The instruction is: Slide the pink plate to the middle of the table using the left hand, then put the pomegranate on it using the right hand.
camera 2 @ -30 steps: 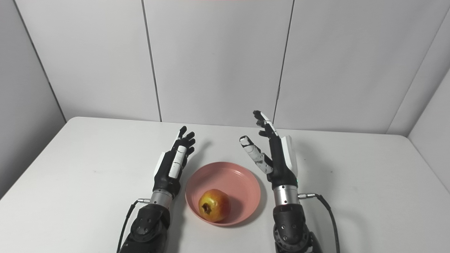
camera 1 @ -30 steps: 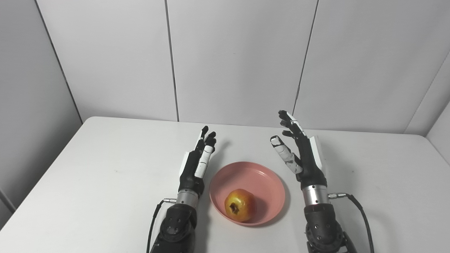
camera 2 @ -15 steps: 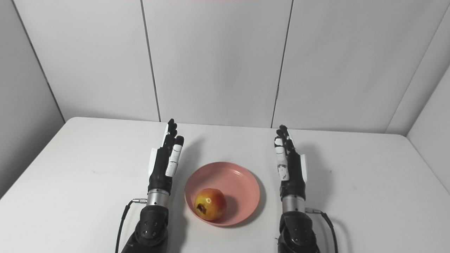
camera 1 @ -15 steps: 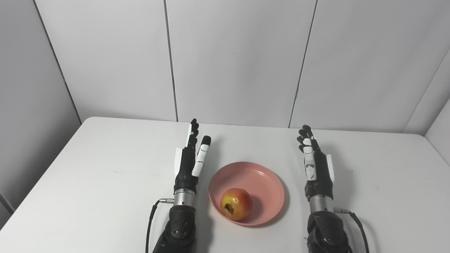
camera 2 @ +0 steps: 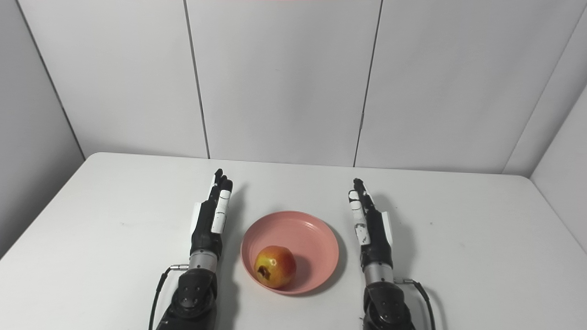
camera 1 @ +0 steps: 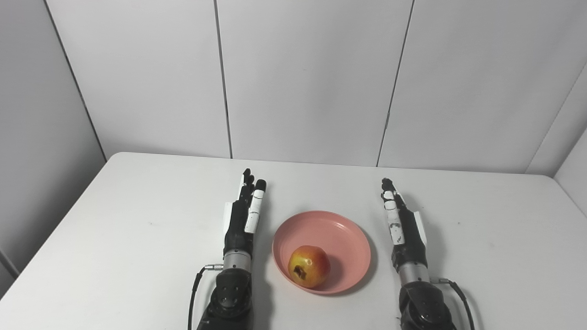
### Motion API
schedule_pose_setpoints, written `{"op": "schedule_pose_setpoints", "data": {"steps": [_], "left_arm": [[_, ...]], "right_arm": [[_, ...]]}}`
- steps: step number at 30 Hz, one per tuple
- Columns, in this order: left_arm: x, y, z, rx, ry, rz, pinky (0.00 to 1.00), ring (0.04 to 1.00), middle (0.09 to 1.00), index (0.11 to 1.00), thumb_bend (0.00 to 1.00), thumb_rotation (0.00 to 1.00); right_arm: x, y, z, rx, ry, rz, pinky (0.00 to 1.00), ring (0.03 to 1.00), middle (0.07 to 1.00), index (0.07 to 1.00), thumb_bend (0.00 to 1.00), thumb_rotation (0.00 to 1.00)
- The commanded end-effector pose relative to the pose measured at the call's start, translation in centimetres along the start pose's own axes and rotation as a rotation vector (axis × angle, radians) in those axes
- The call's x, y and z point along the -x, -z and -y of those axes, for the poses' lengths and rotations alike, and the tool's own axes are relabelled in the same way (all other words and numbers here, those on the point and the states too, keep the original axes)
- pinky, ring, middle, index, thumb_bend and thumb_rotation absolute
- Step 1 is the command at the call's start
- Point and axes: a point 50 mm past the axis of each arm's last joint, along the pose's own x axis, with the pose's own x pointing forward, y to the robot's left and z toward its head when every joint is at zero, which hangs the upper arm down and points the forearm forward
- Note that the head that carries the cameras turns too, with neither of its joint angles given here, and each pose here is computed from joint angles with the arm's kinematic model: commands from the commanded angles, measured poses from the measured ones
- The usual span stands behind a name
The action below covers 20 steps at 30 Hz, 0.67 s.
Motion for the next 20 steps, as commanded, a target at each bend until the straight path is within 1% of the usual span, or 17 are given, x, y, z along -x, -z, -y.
{"op": "schedule_pose_setpoints", "data": {"steps": [1,9,16,19,20], "left_arm": [[0.40,0.74,-0.27,-0.013,0.008,-0.035,1.00,1.000,1.000,1.000,0.85,0.99],[0.56,0.64,-0.09,-0.004,-0.006,-0.044,1.00,1.000,1.000,1.000,0.83,0.99],[0.63,0.52,0.01,-0.012,-0.005,-0.053,1.00,1.000,1.000,1.000,0.85,0.99],[0.61,0.48,-0.04,-0.019,0.000,-0.061,1.00,1.000,1.000,1.000,0.86,1.00],[0.61,0.48,-0.07,-0.020,0.002,-0.063,1.00,1.000,1.000,1.000,0.86,1.00]], "right_arm": [[0.28,0.86,0.81,0.028,0.005,-0.003,1.00,0.961,0.952,0.924,0.83,1.00],[0.58,1.46,1.01,0.022,0.001,-0.009,0.99,0.953,0.952,0.926,0.86,1.00],[0.51,1.49,1.01,0.009,0.000,-0.029,1.00,0.965,0.961,0.927,0.87,1.00],[0.47,1.45,0.96,-0.019,0.012,-0.040,1.00,0.957,0.957,0.925,0.86,1.00],[0.47,1.42,0.92,-0.029,0.017,-0.042,1.00,0.946,0.949,0.923,0.84,1.00]]}}
